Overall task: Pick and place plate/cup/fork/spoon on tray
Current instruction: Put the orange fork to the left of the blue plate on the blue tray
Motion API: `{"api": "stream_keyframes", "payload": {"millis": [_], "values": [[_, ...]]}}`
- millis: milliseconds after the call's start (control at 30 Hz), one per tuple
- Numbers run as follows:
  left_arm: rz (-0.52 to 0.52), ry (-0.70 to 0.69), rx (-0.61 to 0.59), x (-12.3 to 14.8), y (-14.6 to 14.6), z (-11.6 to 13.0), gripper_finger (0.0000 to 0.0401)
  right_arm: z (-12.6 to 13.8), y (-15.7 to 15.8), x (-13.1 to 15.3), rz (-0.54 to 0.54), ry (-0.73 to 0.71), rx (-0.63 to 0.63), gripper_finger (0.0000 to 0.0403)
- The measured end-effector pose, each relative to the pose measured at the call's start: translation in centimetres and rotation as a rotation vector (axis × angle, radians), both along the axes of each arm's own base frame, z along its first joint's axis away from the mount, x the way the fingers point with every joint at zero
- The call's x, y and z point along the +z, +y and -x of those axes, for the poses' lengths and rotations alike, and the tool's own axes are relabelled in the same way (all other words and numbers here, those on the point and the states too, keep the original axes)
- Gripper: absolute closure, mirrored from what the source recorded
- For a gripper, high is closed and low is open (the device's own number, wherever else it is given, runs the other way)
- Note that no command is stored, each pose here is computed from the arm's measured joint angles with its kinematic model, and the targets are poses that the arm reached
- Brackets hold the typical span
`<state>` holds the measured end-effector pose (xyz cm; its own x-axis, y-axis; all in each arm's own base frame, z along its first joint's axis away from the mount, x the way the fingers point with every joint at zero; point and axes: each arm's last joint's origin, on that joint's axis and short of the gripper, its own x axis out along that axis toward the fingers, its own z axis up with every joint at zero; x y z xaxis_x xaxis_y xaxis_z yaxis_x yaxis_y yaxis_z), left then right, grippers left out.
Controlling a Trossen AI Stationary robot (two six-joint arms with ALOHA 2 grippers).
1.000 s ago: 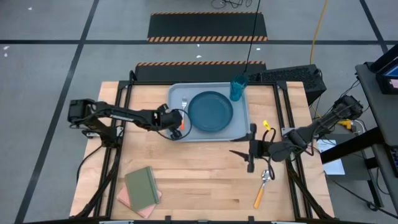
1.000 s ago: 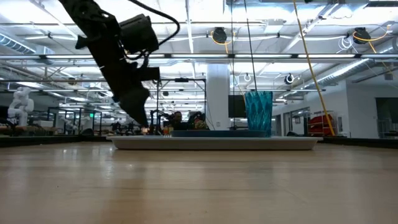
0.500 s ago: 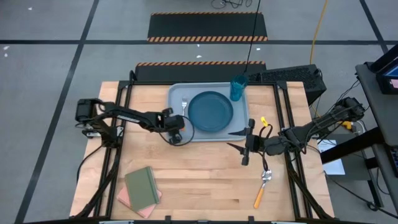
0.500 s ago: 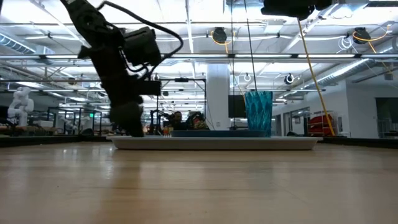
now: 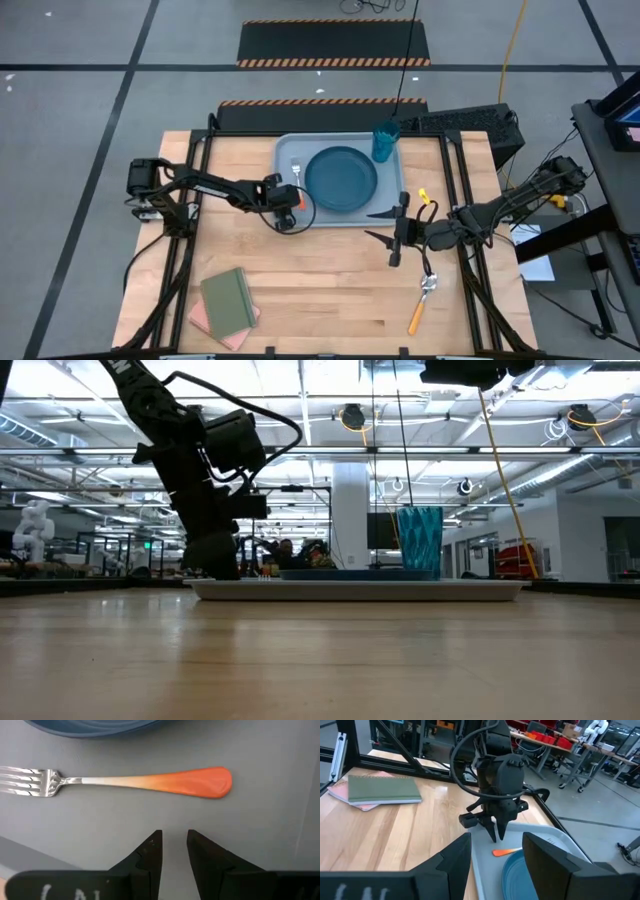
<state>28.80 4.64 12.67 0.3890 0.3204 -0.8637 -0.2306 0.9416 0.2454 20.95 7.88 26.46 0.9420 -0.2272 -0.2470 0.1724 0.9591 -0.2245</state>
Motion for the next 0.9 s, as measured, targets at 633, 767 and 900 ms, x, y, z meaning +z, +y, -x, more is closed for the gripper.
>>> {"api": "stream_keyframes", "payload": {"millis": [633, 767, 900], "values": [[-0.173, -0.018, 0.019, 1.7, 5.0, 0.9, 0.0304, 0.0, 0.0, 0.0, -0.007, 0.0, -0.004, 0.0232], [-0.155, -0.058, 0.048, 1.9, 7.1, 1.3, 0.0304, 0.0, 0.0, 0.0, -0.005, 0.004, -0.004, 0.0232], [-0.166, -0.068, 0.053, 2.0, 8.8, 1.8, 0.0304, 0.1, 0.0, -0.2, -0.016, 0.014, -0.009, 0.0232]]}}
